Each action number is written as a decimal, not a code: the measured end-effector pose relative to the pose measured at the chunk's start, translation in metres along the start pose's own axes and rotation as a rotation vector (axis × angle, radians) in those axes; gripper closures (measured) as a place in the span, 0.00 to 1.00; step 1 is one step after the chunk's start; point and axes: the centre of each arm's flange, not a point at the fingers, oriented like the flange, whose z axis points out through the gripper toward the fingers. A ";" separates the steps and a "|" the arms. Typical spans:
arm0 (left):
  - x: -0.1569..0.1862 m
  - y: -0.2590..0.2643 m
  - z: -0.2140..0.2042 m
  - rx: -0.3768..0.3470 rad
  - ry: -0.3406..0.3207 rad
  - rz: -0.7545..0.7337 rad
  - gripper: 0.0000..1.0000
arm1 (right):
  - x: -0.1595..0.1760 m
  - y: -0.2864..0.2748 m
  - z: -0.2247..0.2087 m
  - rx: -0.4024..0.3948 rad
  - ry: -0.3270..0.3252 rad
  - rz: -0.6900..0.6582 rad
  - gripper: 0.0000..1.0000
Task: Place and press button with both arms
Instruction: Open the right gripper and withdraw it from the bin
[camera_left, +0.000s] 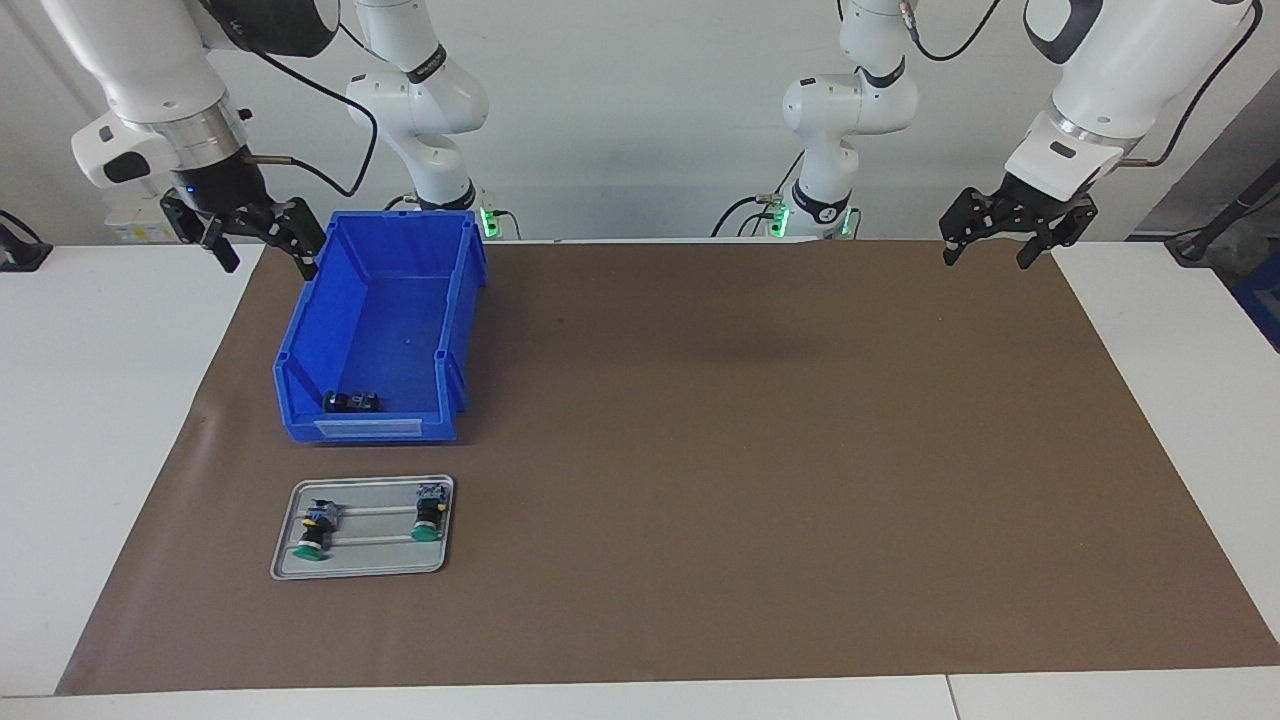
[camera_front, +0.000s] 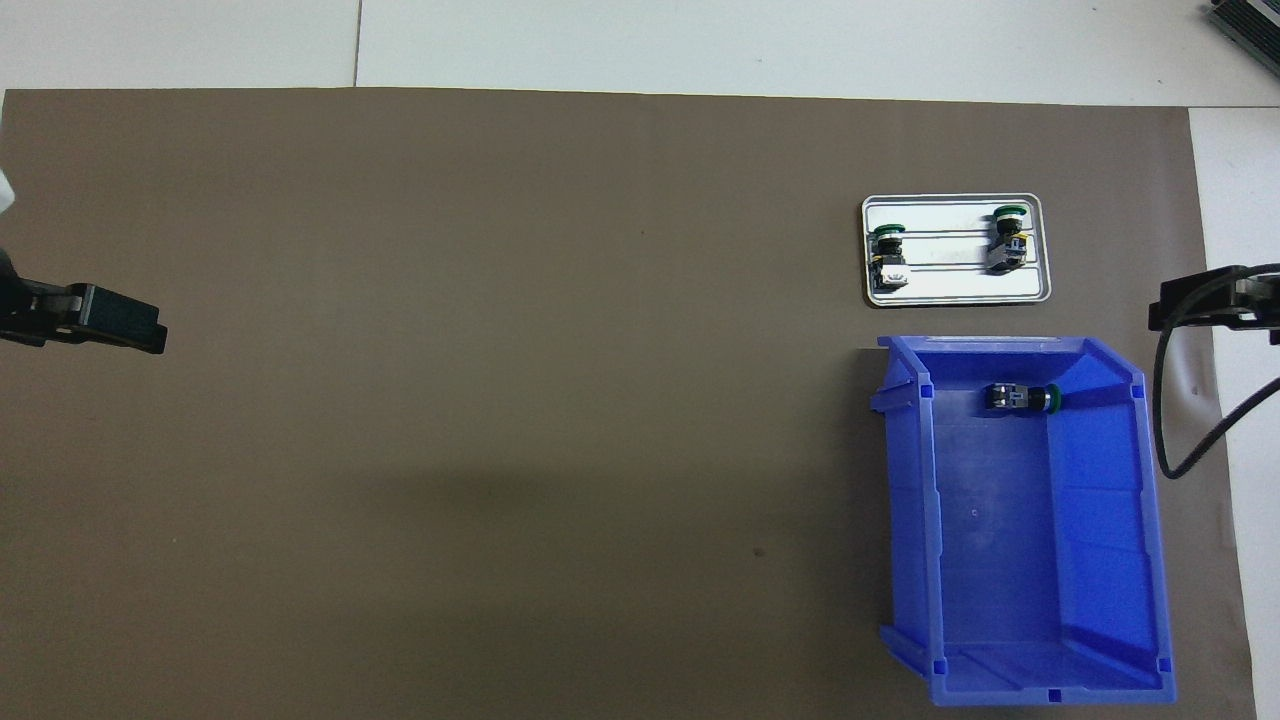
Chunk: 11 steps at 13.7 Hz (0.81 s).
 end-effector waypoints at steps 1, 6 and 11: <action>0.000 0.000 0.000 0.000 0.000 0.000 0.00 | 0.000 0.000 0.000 0.000 -0.002 0.000 0.00; 0.000 0.000 0.000 0.000 0.000 0.000 0.00 | -0.005 -0.002 0.001 -0.002 -0.037 -0.004 0.00; 0.000 0.000 0.000 0.000 0.000 0.000 0.00 | -0.010 -0.002 -0.024 -0.003 -0.043 -0.005 0.00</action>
